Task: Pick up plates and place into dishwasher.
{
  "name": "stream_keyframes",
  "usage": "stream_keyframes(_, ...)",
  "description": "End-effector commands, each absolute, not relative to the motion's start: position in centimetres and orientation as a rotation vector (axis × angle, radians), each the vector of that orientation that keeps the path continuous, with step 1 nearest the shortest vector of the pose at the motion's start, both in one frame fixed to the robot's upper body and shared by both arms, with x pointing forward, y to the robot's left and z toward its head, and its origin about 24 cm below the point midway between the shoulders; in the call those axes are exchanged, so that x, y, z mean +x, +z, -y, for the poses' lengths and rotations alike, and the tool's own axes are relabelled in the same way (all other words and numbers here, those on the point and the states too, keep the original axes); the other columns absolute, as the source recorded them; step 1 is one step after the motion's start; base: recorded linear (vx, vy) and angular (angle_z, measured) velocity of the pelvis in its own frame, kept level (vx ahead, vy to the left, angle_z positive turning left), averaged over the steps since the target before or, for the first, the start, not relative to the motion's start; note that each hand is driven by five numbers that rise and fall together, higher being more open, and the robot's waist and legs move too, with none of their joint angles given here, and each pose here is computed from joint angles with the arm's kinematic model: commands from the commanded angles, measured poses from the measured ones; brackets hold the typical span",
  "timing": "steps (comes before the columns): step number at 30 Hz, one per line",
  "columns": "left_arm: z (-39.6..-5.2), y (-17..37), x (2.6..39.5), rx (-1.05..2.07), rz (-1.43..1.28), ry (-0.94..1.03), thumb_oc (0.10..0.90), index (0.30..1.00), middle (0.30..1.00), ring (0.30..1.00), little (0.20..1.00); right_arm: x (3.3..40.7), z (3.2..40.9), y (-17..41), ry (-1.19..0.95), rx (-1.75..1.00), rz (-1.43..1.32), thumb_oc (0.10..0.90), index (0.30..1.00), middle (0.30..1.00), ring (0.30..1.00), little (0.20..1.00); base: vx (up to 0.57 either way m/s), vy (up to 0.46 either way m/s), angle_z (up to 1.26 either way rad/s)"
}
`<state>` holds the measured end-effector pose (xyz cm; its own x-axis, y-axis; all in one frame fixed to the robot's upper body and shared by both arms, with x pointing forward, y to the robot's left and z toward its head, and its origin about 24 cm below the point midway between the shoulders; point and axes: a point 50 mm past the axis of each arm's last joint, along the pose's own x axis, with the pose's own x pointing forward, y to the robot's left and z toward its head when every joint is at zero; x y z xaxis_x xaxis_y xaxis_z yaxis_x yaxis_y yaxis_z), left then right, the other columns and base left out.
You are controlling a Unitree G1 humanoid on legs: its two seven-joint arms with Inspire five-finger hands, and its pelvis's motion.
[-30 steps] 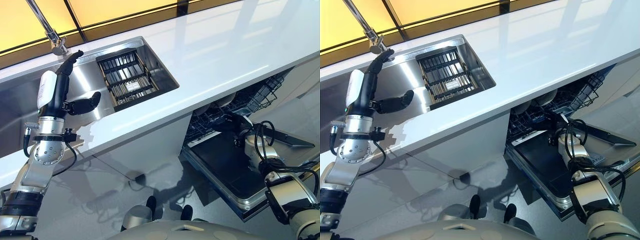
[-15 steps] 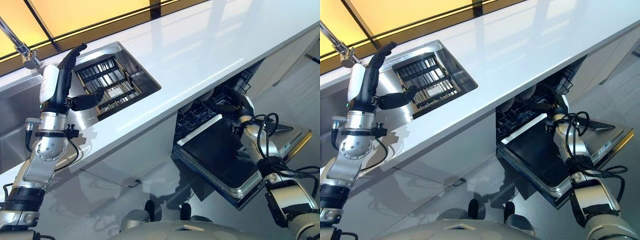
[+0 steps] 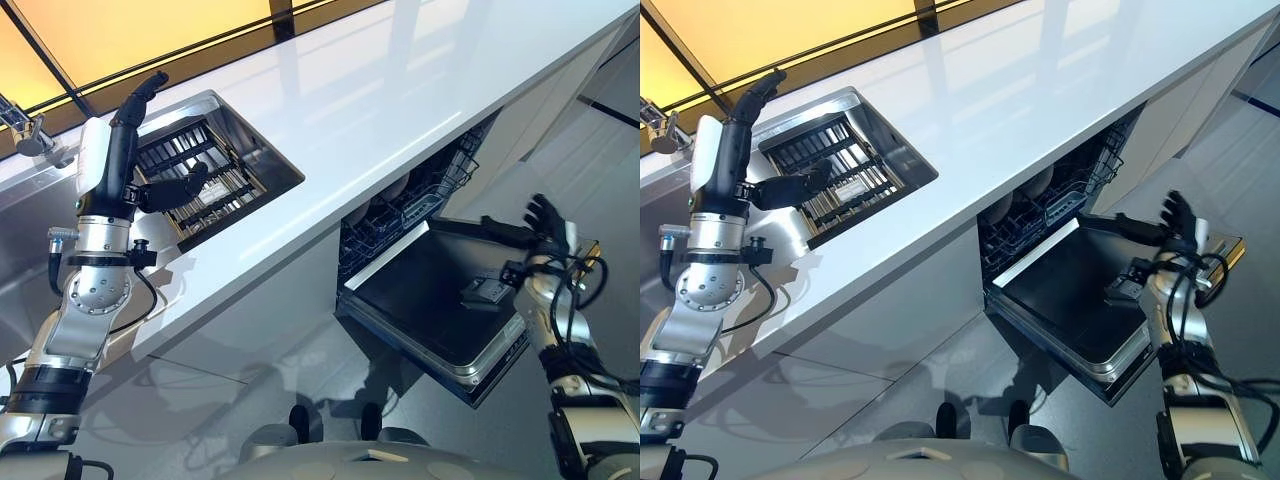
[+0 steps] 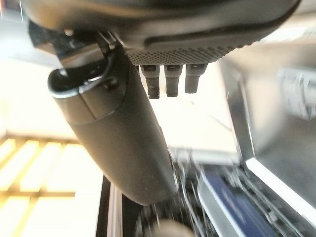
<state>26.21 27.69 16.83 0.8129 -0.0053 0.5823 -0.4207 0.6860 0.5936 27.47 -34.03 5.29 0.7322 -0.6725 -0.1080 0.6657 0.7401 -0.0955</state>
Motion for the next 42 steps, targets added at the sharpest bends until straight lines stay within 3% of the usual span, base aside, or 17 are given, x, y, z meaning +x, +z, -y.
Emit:
stream_keyframes(1, -29.4, 20.9, 25.8, 0.744, 0.772, 0.378, 0.8, 0.9, 0.9, 0.9, 0.9, 27.0, 35.7, 8.9, -0.784, 0.029, 0.083, 0.8, 0.9, 0.9, 0.9, 0.9, -0.03, 0.009, -0.06)
stream_keyframes(11, -30.4, 20.5, 25.2, 0.747, 0.763, 0.431, 0.8, 0.9, 0.9, 0.9, 0.9, 23.5, 36.4, 1.6, -0.799, 0.388, -0.128, 0.8, 0.9, 0.9, 0.9, 0.9, -0.02, -0.01, -0.11)
stream_keyframes(28, -30.4, 20.7, 25.1, 0.758, 0.765, 0.435, 0.8, 0.9, 0.9, 0.9, 0.9, 19.9, 34.3, -4.7, -0.963, 0.503, -0.323, 0.8, 0.9, 0.9, 0.9, 0.9, 0.0, -0.022, 0.03)
stream_keyframes(42, -30.7, 19.7, 24.6, 0.748, 0.698, 0.455, 0.8, 0.9, 0.9, 0.9, 0.9, 21.3, 30.4, -7.2, -0.659, 0.573, -0.5, 0.8, 0.9, 0.9, 0.9, 0.9, 0.0, -0.002, -0.08)
